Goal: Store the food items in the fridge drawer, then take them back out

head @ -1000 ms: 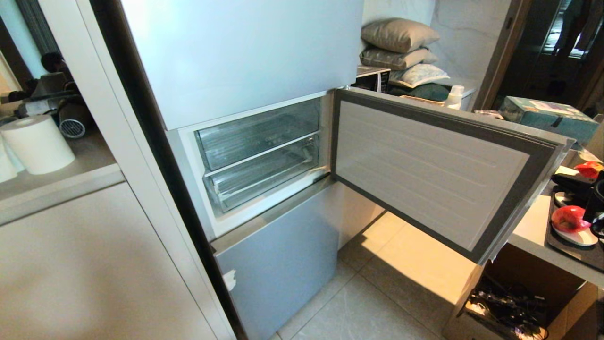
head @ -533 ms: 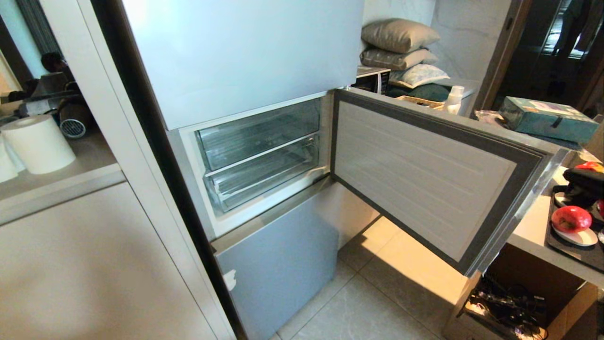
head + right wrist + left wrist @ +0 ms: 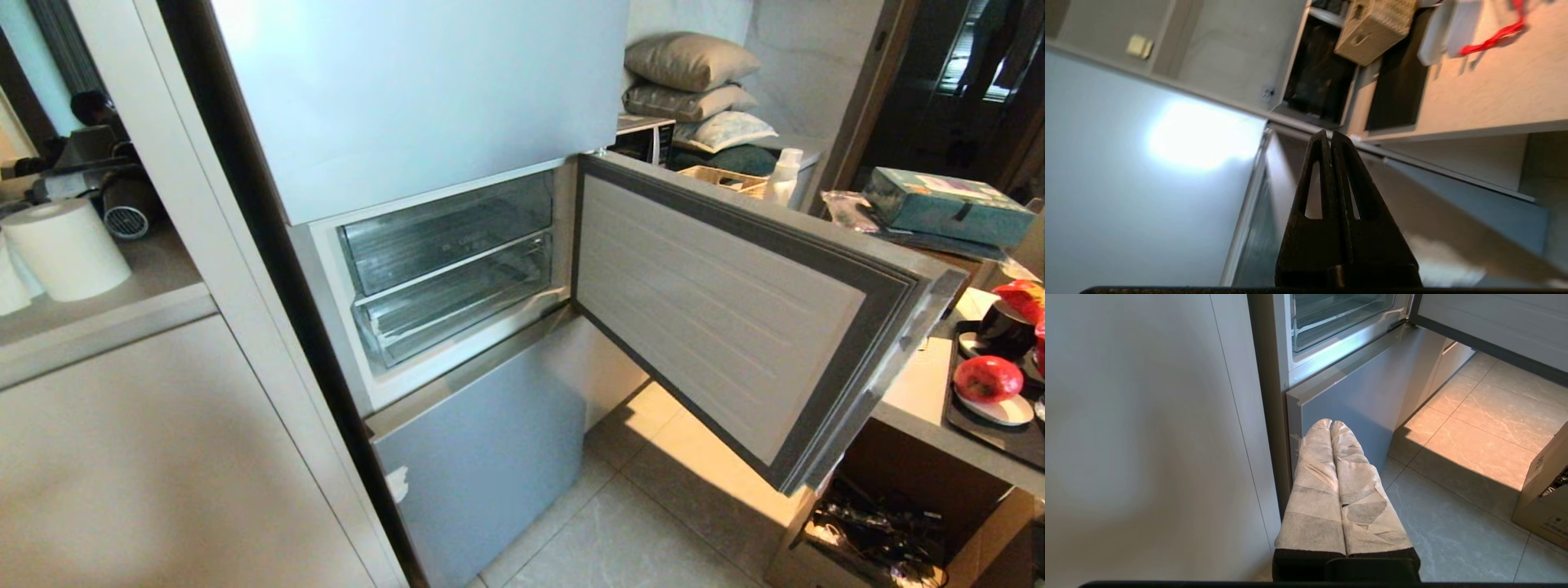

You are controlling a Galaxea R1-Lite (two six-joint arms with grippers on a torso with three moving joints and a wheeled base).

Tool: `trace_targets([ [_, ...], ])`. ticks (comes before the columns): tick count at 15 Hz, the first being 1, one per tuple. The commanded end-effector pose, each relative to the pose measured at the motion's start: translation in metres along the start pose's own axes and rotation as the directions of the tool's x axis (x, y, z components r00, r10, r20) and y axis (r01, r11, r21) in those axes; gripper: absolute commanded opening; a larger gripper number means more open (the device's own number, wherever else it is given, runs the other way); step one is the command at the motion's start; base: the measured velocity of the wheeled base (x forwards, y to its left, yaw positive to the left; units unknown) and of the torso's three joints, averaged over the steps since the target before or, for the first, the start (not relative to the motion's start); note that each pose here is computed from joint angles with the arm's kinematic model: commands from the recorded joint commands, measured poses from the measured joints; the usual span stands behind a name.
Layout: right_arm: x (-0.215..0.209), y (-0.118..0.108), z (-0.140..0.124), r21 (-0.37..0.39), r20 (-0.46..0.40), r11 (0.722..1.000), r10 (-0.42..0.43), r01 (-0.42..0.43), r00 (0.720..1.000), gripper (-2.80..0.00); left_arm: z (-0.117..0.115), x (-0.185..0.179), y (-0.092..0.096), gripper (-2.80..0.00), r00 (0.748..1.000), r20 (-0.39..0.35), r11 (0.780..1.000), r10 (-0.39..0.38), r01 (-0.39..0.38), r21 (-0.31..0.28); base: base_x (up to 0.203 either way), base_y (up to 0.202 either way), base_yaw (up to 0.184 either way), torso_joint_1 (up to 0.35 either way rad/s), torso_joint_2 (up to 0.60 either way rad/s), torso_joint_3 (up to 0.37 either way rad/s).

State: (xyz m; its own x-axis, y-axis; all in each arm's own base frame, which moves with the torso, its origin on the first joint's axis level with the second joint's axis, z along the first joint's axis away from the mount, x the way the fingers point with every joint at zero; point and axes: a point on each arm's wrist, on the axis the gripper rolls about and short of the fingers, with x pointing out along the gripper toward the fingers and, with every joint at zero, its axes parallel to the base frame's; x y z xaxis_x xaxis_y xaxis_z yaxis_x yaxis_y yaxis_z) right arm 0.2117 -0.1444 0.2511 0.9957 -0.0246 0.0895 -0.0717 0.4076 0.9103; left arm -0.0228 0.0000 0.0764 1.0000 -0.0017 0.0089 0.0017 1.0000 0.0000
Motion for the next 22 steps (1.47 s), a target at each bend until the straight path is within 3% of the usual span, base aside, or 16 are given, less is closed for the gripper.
trace_targets([
  [1, 0.035, -0.048, 0.015, 0.075, -0.005, 0.992, -0.104, 0.104, 0.995, -2.80, 0.000, 0.000, 0.000, -2.80, 1.000, -0.001, 1.000, 0.000, 0.000, 0.000, 0.000, 0.000, 0.000, 0.000, 0.00, 0.000],
  [4, 0.076, -0.107, 0.025, 0.126, -0.009, 0.970, -0.209, 0.209, 0.978, -2.80, 0.000, 0.000, 0.000, -2.80, 1.000, -0.001, 1.000, 0.000, 0.000, 0.000, 0.000, 0.000, 0.000, 0.000, 0.00, 0.000],
  [5, 0.093, -0.128, 0.019, 0.111, -0.040, 0.965, -0.235, 0.238, 0.971, -2.80, 0.000, 0.000, 0.000, -2.80, 1.000, -0.001, 1.000, 0.000, 0.000, 0.000, 0.000, 0.000, 0.000, 0.000, 0.00, 0.000],
  [6, 0.108, -0.141, 0.007, 0.064, -0.078, 0.965, -0.249, 0.254, 0.965, -2.80, 0.000, 0.000, 0.000, -2.80, 1.000, -0.001, 1.000, 0.000, 0.000, 0.000, 0.000, 0.000, 0.000, 0.000, 0.00, 0.000],
  [8, 0.137, -0.139, -0.034, -0.055, -0.153, 0.969, -0.245, 0.239, 0.957, -2.80, 0.000, 0.000, 0.000, -2.80, 1.000, 0.000, 1.000, 0.000, 0.000, 0.000, 0.000, 0.000, 0.000, 0.000, 0.00, 0.000],
  [15, 0.183, -0.080, -0.158, -0.270, -0.255, 0.957, -0.177, 0.105, 0.951, -2.80, 0.000, 0.000, 0.000, -2.80, 1.000, -0.001, 1.000, 0.000, 0.000, 0.000, 0.000, 0.000, 0.000, 0.000, 0.00, 0.000],
  [18, 0.183, -0.035, -0.240, -0.313, -0.349, 0.950, -0.105, -0.011, 0.931, -2.80, 0.000, 0.000, 0.000, -2.80, 1.000, -0.001, 1.000, 0.000, 0.000, 0.000, 0.000, 0.000, 0.000, 0.000, 0.00, 0.000],
  [21, 0.178, 0.020, -0.337, -0.374, -0.416, 0.910, 0.010, -0.181, 0.910, -2.80, 0.000, 0.000, 0.000, -2.80, 1.000, -0.001, 1.000, 0.000, 0.000, 0.000, 0.000, 0.000, 0.000, 0.000, 0.00, 0.000],
  [22, 0.182, 0.043, -0.367, -0.366, -0.423, 0.896, 0.082, -0.253, 0.903, -2.80, 0.000, 0.000, 0.000, -2.80, 1.000, -0.001, 1.000, 0.000, 0.000, 0.000, 0.000, 0.000, 0.000, 0.000, 0.00, 0.000],
])
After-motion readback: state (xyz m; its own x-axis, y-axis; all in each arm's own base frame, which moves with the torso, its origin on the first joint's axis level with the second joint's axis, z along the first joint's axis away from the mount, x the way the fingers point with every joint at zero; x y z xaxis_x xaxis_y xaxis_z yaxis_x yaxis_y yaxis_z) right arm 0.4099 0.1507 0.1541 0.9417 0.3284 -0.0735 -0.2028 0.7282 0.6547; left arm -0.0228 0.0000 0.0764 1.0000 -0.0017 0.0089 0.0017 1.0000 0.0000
